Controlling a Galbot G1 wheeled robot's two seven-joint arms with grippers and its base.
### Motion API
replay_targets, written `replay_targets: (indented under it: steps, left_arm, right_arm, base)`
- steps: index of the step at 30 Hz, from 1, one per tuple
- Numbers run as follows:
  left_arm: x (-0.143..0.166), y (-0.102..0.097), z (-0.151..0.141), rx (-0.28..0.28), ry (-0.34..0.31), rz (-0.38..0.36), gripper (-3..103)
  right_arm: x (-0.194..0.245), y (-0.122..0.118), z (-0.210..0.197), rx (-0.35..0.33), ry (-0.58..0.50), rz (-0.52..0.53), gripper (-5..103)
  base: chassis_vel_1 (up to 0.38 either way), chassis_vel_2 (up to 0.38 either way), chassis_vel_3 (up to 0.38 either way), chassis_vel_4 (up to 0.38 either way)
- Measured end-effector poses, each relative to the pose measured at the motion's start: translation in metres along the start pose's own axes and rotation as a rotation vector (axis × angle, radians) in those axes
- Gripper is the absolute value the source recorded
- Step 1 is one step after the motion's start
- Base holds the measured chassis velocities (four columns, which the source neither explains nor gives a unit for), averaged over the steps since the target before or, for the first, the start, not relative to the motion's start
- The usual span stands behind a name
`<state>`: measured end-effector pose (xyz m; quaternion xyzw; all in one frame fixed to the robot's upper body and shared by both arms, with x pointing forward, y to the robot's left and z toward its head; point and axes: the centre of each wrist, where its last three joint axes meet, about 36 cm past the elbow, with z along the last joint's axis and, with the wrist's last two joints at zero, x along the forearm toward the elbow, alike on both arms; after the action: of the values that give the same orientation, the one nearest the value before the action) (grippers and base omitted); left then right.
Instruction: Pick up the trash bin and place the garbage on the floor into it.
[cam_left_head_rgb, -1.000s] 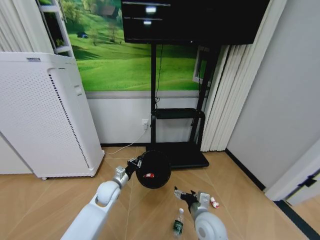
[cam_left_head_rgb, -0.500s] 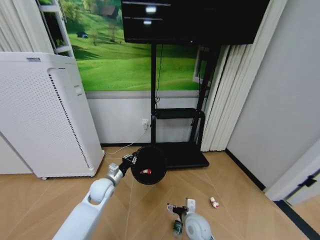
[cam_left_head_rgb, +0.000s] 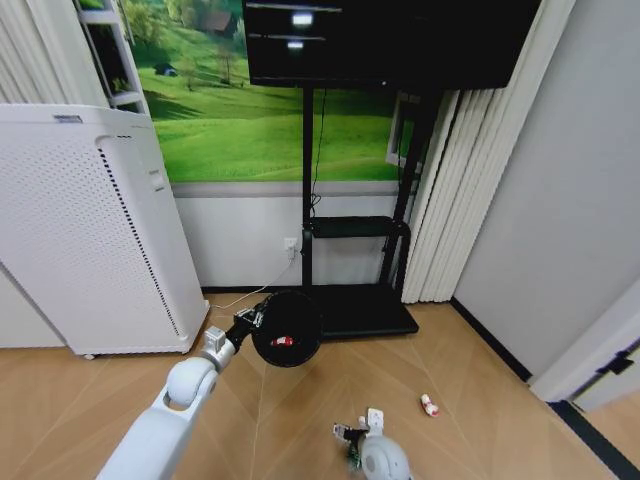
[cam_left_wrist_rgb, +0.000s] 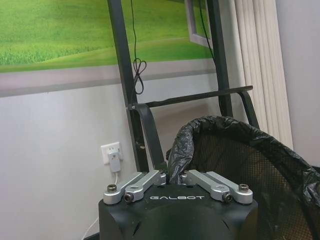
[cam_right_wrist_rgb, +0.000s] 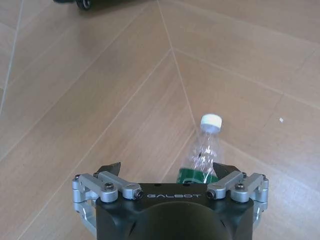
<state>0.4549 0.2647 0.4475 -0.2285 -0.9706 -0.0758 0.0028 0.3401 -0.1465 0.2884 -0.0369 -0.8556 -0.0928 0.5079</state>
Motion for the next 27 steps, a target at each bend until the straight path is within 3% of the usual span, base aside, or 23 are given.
replay_targets:
  steps: [12,27]
  left_arm:
    - [0.009,-0.002,-0.005,-0.002,-0.012,0.002,7]
    - [0.012,-0.003,-0.009,-0.003,-0.019,0.010,7]
  right_arm:
    - [-0.027,0.016,0.014,-0.013,0.033,0.036,100]
    - [-0.045,0.008,0.015,-0.013,0.033,0.072,100]
  base:
    - [0.000,0.000,0.000,0.000]
    - [0.000,0.000,0.000,0.000]
